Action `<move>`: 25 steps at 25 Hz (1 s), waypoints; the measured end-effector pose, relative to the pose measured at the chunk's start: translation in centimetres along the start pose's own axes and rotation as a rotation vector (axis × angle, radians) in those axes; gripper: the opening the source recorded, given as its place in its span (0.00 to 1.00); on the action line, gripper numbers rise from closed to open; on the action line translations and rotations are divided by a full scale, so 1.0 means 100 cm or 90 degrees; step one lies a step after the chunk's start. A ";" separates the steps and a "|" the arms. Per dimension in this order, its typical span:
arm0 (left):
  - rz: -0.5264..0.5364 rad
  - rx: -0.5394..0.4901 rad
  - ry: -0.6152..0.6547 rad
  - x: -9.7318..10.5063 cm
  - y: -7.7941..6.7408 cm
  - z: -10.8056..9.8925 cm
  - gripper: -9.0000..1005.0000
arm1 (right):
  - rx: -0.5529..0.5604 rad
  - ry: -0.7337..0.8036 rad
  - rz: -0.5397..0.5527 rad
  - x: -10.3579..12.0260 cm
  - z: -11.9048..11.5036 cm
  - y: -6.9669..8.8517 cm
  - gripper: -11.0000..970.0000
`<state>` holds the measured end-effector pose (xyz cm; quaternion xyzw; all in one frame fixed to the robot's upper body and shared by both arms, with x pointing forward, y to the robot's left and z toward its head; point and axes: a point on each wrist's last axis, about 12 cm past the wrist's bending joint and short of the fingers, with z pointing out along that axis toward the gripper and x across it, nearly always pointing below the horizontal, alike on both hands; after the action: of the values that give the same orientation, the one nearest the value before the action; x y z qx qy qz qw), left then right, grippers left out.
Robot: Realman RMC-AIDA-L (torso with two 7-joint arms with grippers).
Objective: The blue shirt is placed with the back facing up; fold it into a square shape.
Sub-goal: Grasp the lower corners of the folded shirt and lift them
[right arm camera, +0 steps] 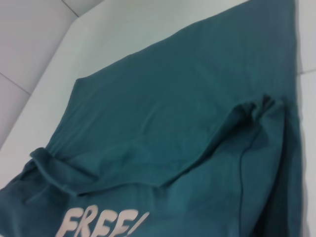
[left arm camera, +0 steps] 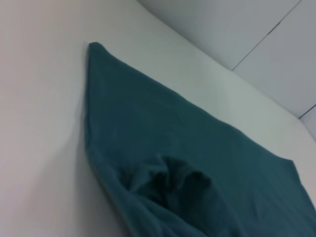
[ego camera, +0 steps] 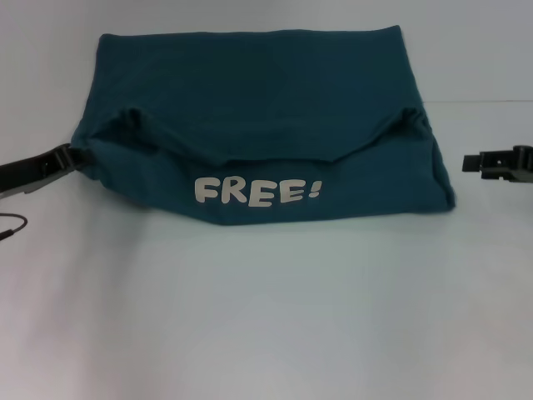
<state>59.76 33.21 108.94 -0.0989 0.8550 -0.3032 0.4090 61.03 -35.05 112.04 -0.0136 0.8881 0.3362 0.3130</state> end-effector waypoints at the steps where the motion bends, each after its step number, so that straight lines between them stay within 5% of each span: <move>1: 0.000 0.002 0.000 -0.002 -0.001 0.000 0.04 | 0.009 0.001 -0.004 -0.005 0.003 0.002 0.47; 8: -0.010 0.009 -0.005 -0.012 -0.005 0.001 0.04 | 0.088 0.038 -0.030 -0.013 0.031 0.011 0.46; 25: -0.011 0.019 -0.007 -0.015 -0.011 0.006 0.04 | 0.130 0.071 -0.064 -0.006 0.070 0.030 0.44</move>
<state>61.04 32.74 110.23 -0.1015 0.8473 -0.3189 0.4123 64.68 -28.61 110.06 -0.0448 0.9320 0.2265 0.2794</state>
